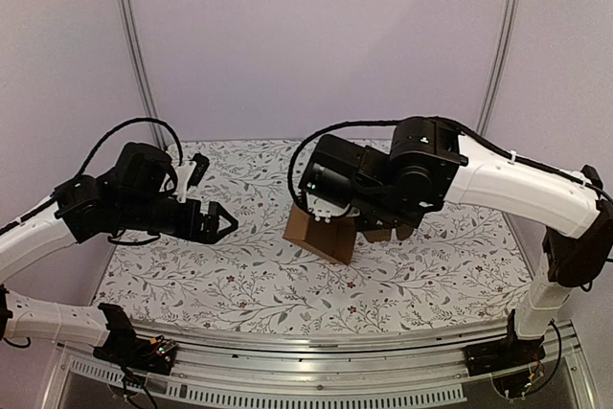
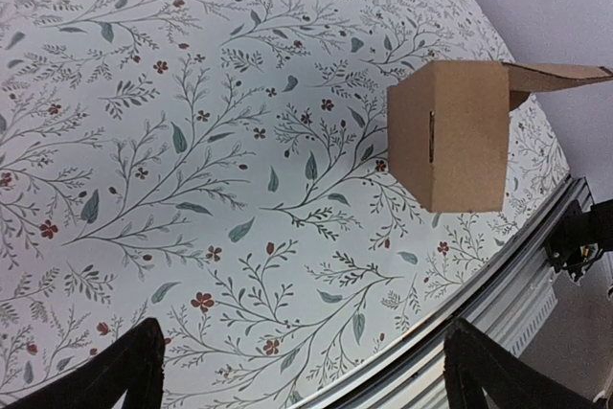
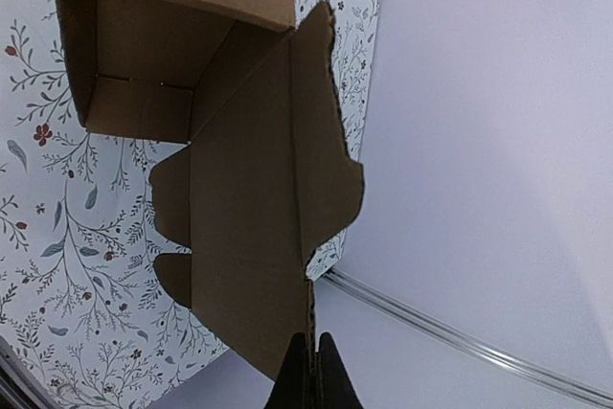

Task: Fold the paper box

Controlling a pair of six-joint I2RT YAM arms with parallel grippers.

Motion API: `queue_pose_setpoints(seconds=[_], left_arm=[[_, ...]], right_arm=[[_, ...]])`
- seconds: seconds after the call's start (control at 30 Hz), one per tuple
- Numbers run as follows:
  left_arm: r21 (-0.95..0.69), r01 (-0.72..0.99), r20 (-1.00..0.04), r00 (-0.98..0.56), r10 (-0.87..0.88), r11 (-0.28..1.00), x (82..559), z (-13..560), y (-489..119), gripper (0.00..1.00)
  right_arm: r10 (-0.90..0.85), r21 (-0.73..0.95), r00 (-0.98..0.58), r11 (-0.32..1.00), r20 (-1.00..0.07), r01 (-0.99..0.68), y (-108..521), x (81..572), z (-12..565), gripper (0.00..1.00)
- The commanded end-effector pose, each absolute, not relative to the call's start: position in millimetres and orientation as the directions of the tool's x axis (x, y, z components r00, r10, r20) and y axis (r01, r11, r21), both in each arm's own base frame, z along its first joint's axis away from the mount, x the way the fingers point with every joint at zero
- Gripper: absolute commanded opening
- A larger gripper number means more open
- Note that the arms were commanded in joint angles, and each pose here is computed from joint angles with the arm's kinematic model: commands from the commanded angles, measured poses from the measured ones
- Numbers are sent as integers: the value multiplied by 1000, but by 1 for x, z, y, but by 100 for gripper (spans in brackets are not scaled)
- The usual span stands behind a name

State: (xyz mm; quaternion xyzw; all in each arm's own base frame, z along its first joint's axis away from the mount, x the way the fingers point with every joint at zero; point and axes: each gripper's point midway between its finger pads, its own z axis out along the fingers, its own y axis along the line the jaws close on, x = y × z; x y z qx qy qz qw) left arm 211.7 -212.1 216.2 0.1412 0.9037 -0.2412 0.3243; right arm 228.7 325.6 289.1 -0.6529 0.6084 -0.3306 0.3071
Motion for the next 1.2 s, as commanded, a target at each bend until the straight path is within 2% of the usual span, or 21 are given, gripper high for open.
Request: queue_pose_setpoints(seconds=[0.0, 0.1, 0.37, 0.8, 0.97, 1.17], left_arm=[[-352, 390, -649, -757, 78, 851, 215, 214, -209, 100], [-353, 389, -650, -756, 77, 851, 213, 213, -207, 100], [-355, 385, -647, -759, 73, 852, 209, 209, -203, 100], [-352, 386, -644, -761, 78, 853, 208, 203, -203, 99], [-354, 386, -640, -764, 80, 852, 208, 200, -203, 99], [-357, 387, -633, -769, 84, 850, 208, 194, -205, 100]], right_arm=[[-861, -558, 106, -411, 498, -721, 253, 203, 260, 0], [-858, -549, 113, -416, 501, -725, 260, 205, 252, 0], [-882, -584, 155, -417, 444, -697, 294, 214, 248, 25], [-918, -678, 204, -390, 341, -623, 350, 234, 250, 48], [-947, -750, 190, -322, 259, -578, 370, 251, 261, 59], [-983, -802, 171, -152, 62, -578, 381, 267, 285, 66]])
